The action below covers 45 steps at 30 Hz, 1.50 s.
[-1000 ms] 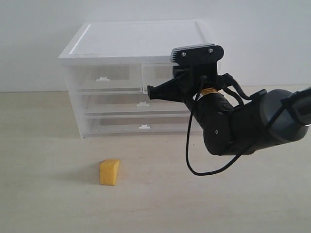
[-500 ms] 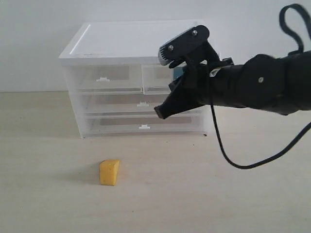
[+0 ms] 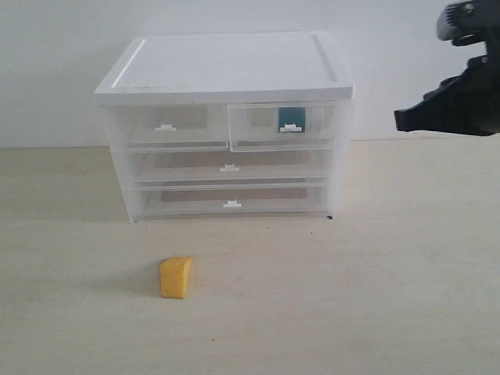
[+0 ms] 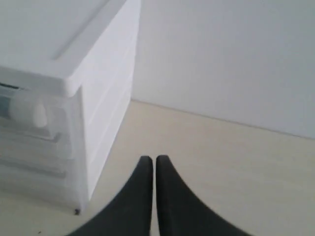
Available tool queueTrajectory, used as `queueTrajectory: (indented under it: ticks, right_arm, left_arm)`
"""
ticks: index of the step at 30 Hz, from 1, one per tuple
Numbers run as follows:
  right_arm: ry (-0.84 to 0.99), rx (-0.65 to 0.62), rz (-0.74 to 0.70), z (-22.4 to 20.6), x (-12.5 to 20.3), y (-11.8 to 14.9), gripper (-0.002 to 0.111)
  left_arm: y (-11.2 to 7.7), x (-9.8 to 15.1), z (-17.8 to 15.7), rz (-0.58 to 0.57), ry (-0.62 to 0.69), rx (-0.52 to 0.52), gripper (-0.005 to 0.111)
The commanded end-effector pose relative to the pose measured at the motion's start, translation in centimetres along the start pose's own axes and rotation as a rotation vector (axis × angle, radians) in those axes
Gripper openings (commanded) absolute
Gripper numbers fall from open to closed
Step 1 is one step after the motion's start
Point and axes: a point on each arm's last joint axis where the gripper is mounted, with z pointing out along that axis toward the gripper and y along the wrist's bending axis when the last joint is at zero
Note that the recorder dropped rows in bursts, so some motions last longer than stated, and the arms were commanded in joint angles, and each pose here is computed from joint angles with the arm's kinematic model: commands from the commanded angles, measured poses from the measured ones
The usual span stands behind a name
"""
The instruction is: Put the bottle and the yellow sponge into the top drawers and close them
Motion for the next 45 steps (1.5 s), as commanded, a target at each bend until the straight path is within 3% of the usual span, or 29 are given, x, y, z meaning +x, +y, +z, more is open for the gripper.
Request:
queueTrajectory:
  ticks: [1, 5, 18, 20, 23, 26, 33, 45]
  right_arm:
    - [-0.191, 0.197, 0.044, -3.9, 1.6, -1.7, 0.0]
    - [-0.261, 0.271, 0.034, -6.6, 3.2, -2.1, 0.0]
    - [-0.433, 0.204, 0.077, -15.3, 4.6, -1.5, 0.0]
    - [-0.474, 0.188, 0.134, -16.0, 5.4, -1.3, 0.0]
    - [-0.546, 0.13, 0.33, -16.8, 6.8, -1.1, 0.0]
    - [-0.605, 0.082, 0.391, -17.6, 8.2, -0.7, 0.0]
    - [-0.589, -0.019, 0.338, -19.2, 10.8, 0.6, 0.0]
    - [-0.624, -0.003, 0.191, -21.0, 13.3, 1.1, 0.0]
  left_arm:
    - [-0.1, 0.0, 0.0, -0.008, -0.007, 0.01, 0.004]
    - [-0.1, 0.0, 0.0, -0.008, -0.007, 0.01, 0.004]
    - [-0.1, 0.0, 0.0, -0.008, -0.007, 0.01, 0.004]
    - [-0.1, 0.0, 0.0, -0.008, -0.007, 0.01, 0.004]
    - [-0.1, 0.0, 0.0, -0.008, -0.007, 0.01, 0.004]
    - [-0.1, 0.0, 0.0, -0.008, -0.007, 0.01, 0.004]
    - [-0.1, 0.0, 0.0, -0.008, -0.007, 0.01, 0.004]
    - [-0.1, 0.0, 0.0, -0.008, -0.007, 0.01, 0.004]
